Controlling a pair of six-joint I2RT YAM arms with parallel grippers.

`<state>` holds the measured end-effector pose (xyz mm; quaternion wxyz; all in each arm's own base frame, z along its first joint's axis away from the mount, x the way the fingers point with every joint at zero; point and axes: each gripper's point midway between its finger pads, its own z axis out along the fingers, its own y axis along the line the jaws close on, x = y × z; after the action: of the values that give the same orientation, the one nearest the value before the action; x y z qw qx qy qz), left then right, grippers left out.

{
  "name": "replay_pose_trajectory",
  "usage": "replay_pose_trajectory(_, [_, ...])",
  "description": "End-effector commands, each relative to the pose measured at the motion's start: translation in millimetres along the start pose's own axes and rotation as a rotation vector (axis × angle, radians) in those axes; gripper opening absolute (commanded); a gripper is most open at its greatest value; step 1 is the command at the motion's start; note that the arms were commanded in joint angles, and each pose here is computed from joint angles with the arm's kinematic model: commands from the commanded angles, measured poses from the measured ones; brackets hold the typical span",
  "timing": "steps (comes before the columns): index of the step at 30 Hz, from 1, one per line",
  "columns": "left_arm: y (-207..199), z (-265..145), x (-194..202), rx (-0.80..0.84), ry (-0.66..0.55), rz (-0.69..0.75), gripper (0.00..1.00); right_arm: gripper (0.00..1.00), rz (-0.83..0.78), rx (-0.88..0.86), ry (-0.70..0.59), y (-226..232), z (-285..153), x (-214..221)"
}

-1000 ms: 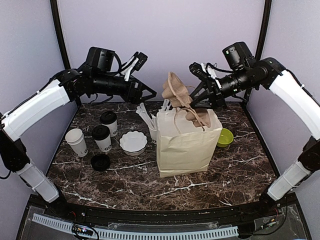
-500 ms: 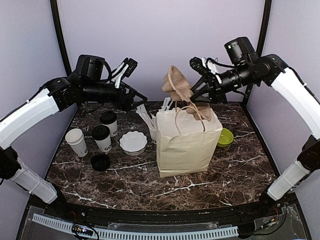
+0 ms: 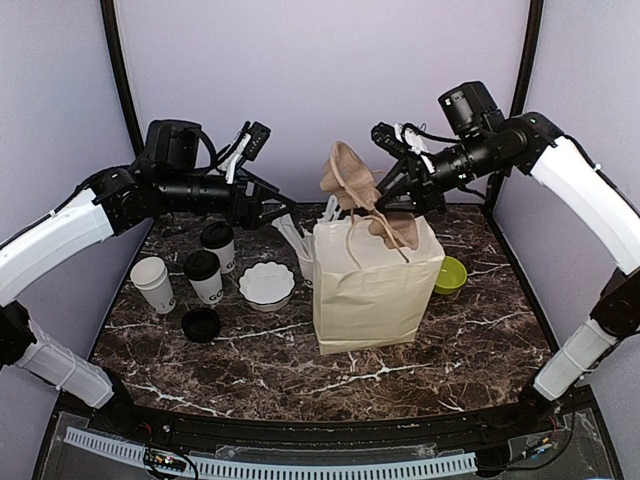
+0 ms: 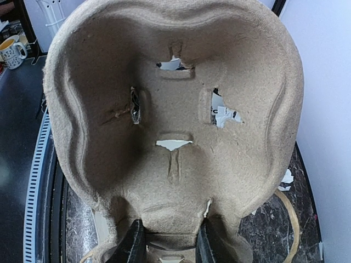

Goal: Pack the takeout coffee

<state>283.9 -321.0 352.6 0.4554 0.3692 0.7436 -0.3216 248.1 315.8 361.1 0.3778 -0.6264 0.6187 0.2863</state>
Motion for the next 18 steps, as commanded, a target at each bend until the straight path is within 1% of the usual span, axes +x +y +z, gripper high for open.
replay_pose_trajectory(1, [-57, -25, -29, 0.313, -0.204, 0.01, 0.71, 0.26, -0.01, 0.042, -0.06, 4, -16, -17])
replay_pose_trajectory(2, [-63, -22, -19, 0.36, -0.198, -0.026, 0.72, 0.26, -0.005, 0.047, -0.06, 4, -16, -17])
replay_pose_trajectory(3, [-67, -27, -30, 0.377, -0.267, 0.001, 0.73, 0.27, -0.003, 0.052, -0.06, 3, -17, -17])
replay_pose_trajectory(4, [-68, -22, -19, 0.391, -0.26, -0.02, 0.73, 0.26, 0.002, 0.052, -0.057, 3, -16, -17])
replay_pose_trajectory(5, [-72, -25, -27, 0.403, -0.318, 0.009, 0.73, 0.26, 0.005, 0.056, -0.055, 2, -16, -16])
replay_pose_trajectory(6, [-72, -22, -24, 0.405, -0.341, 0.019, 0.74, 0.26, 0.009, 0.059, -0.053, 1, -16, -15])
replay_pose_trajectory(8, [-75, -15, -19, 0.403, -0.347, 0.03, 0.75, 0.26, 0.016, 0.062, -0.049, 0, -14, -13])
replay_pose_trajectory(18, [-85, 51, 0, 0.339, -0.248, 0.057, 0.77, 0.26, 0.027, 0.085, -0.049, -1, -16, -12])
